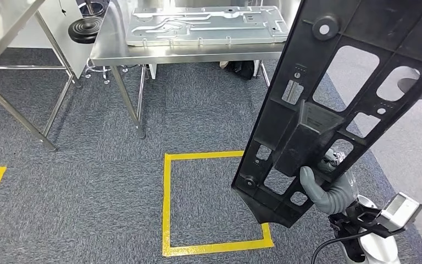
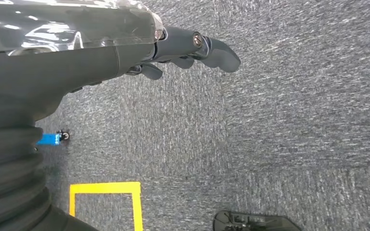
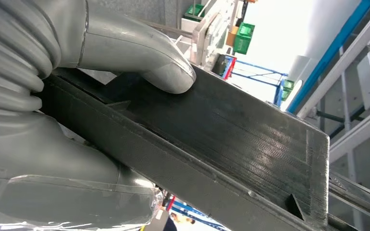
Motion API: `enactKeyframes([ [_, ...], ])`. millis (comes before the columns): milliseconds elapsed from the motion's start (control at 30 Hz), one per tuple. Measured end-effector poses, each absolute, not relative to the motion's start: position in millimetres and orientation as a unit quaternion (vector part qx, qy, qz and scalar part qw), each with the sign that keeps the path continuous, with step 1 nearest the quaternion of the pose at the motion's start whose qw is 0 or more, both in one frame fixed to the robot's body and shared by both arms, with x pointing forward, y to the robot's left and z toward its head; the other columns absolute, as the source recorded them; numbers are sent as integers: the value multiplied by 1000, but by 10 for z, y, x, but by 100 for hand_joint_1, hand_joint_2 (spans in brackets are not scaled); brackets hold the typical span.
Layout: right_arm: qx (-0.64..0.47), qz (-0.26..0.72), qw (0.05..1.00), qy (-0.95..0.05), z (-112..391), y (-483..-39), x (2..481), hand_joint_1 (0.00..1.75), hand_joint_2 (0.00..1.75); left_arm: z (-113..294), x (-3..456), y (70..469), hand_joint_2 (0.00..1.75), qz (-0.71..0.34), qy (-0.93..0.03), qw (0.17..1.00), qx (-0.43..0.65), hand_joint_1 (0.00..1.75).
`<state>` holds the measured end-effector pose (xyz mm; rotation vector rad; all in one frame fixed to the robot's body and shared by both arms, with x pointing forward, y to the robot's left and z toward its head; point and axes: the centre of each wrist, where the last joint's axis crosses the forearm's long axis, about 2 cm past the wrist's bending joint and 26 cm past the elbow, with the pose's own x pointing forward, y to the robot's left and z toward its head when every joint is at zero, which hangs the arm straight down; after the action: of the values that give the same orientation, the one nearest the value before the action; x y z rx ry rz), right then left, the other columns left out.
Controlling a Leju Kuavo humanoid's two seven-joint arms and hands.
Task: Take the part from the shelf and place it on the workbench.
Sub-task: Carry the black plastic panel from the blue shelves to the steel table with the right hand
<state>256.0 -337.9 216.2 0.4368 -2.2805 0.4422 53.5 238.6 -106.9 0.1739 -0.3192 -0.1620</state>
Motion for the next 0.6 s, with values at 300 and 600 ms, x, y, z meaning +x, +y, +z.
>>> enactKeyframes([
  [300,169,174,378,-894,2175,-3372,2574,171,175,-1069,533,2386,175,-81,-159,980,85,0],
  [600,168,174,381,-893,2191,-3372,2600,171,175,-1071,530,2400,175,-81,-158,980,86,0],
])
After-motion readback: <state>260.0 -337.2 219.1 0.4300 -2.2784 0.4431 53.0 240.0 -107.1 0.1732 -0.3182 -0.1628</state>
